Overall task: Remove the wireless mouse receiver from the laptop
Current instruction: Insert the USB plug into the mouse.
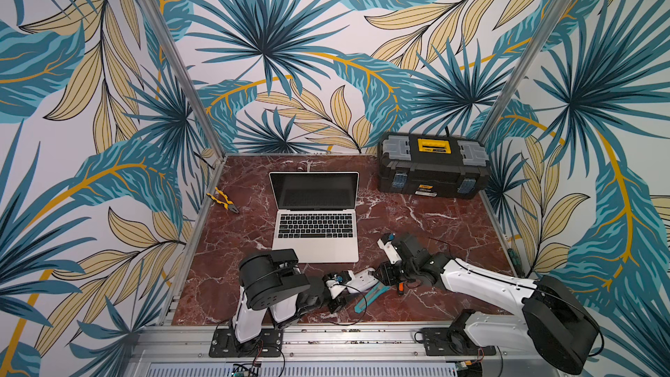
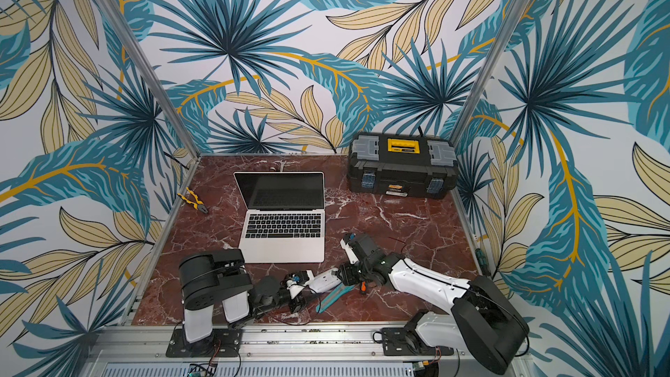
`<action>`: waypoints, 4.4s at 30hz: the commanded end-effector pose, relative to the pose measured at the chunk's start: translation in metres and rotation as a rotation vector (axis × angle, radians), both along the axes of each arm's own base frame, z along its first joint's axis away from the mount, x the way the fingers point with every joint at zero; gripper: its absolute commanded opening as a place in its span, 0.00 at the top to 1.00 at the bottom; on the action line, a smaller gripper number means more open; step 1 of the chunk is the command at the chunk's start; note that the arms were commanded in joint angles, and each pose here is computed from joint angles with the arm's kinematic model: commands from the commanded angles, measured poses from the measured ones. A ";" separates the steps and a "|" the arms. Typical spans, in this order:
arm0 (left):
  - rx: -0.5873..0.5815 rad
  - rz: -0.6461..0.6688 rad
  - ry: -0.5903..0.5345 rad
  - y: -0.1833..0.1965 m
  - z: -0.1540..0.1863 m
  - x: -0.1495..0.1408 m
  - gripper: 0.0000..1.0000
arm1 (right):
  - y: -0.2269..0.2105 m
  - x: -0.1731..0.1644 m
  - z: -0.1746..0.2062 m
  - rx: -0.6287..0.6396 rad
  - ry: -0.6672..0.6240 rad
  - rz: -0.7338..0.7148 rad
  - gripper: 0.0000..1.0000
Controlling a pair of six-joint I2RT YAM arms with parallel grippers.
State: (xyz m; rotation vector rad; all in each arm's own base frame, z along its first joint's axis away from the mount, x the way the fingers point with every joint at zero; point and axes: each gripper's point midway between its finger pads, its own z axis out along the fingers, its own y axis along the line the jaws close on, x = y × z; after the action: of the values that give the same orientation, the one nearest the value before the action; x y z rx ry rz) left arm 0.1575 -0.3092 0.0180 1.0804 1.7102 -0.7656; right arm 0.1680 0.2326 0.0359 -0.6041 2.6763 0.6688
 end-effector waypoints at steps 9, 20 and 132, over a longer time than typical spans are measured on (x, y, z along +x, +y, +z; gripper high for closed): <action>0.027 -0.004 0.021 0.003 -0.009 -0.002 0.47 | 0.000 -0.004 0.002 0.009 0.002 0.008 0.52; 0.026 -0.001 0.021 0.003 -0.008 -0.001 0.47 | 0.010 0.007 0.023 0.071 -0.014 -0.057 0.49; 0.041 -0.003 0.030 0.002 -0.013 -0.001 0.46 | 0.000 0.011 0.008 -0.107 -0.050 -0.046 0.50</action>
State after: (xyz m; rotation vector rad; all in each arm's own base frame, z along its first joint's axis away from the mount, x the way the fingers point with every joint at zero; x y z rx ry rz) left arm 0.1580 -0.3105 0.0179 1.0814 1.7105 -0.7677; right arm 0.1837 0.2407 0.0522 -0.5686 2.6508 0.5334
